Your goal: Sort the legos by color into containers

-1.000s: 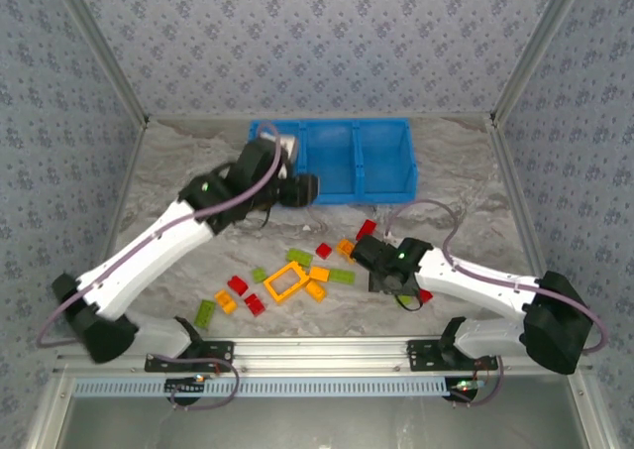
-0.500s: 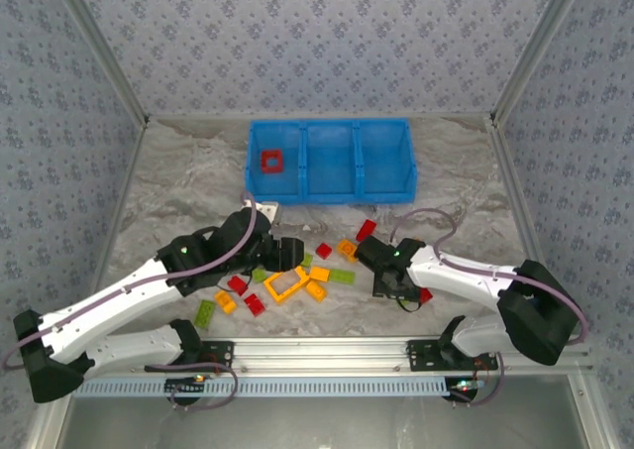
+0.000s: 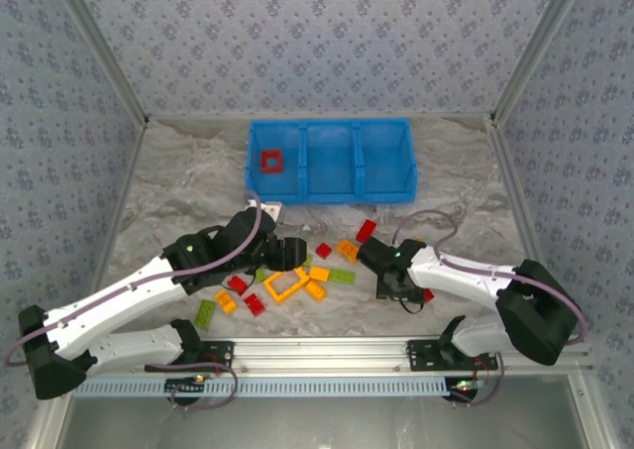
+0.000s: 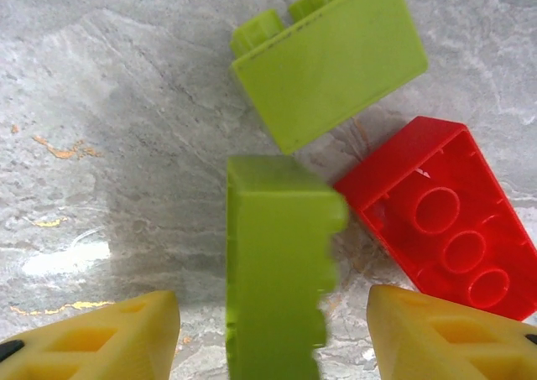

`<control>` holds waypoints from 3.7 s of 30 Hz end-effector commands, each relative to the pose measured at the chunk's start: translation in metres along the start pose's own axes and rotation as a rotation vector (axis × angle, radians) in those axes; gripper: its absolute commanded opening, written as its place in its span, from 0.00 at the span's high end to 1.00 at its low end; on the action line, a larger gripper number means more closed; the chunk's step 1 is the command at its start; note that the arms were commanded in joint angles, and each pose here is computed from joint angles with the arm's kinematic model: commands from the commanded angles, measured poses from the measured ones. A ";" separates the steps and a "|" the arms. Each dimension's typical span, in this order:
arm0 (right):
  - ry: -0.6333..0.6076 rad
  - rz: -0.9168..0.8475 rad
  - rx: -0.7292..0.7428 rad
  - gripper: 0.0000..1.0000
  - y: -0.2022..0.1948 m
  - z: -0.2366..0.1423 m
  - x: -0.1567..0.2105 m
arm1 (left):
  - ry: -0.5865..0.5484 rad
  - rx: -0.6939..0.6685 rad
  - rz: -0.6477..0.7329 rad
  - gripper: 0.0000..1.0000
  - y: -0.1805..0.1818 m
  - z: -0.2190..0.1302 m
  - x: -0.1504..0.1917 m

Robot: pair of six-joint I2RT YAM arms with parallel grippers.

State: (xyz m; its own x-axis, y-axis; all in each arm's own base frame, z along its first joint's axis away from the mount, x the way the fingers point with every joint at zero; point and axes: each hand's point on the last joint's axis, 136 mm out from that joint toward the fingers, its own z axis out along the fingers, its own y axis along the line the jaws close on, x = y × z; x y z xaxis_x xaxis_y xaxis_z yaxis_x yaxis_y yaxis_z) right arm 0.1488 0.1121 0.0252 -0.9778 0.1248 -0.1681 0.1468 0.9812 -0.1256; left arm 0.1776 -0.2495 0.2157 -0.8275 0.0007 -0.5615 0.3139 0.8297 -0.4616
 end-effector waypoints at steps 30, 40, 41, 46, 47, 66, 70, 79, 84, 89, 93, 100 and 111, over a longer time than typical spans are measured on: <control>-0.301 0.051 -0.363 0.81 0.043 -0.121 -0.198 | -0.189 0.150 0.248 0.31 -0.157 0.010 -0.074; -0.296 0.025 -0.449 0.81 0.062 -0.071 -0.342 | -0.221 -0.042 0.300 0.32 -0.174 0.072 -0.128; -0.288 0.024 -0.449 0.81 0.062 -0.066 -0.350 | -0.228 -0.049 0.303 0.32 -0.176 0.076 -0.132; -0.251 0.028 -0.381 0.80 0.058 -0.026 -0.380 | -0.236 -0.059 0.306 0.32 -0.185 0.095 -0.145; -0.250 0.035 -0.345 0.80 0.055 -0.020 -0.384 | -0.235 -0.058 0.305 0.32 -0.186 0.097 -0.145; -0.422 0.023 -0.147 0.53 0.045 -0.098 -0.389 | -0.162 -0.208 0.150 0.40 -0.103 0.074 -0.104; -0.559 0.044 -0.214 0.55 0.039 -0.169 -0.364 | -0.047 -0.243 0.152 0.42 -0.060 0.064 -0.064; -0.667 -0.128 -0.579 0.53 0.084 -0.215 -0.190 | 0.358 -0.236 0.380 0.38 0.025 0.053 0.055; -0.668 -0.360 -0.883 0.52 0.114 -0.217 -0.066 | 0.500 -0.273 0.424 0.44 0.052 0.069 0.089; -0.656 -0.423 -0.957 0.45 0.097 -0.208 0.002 | 0.517 -0.294 0.441 0.48 0.061 0.087 0.096; -0.633 -0.422 -0.907 0.45 0.085 -0.201 0.018 | 0.562 -0.299 0.444 0.59 0.065 0.094 0.107; -0.648 -0.429 -0.877 0.45 0.088 -0.204 0.017 | 0.598 -0.318 0.438 0.63 0.078 0.098 0.122; -0.633 -0.430 -0.869 0.46 0.098 -0.201 0.018 | 0.605 -0.334 0.446 0.73 0.083 0.110 0.129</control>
State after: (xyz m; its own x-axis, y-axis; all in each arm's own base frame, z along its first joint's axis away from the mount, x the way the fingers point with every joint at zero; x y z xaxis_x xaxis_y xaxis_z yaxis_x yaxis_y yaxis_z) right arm 0.1114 0.2378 0.1894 -0.6414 -0.1563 -0.7511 -0.5910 0.7249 0.3539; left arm 0.1486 -0.2418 0.0325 -0.8022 0.5817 -0.1348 0.5878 0.8090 -0.0071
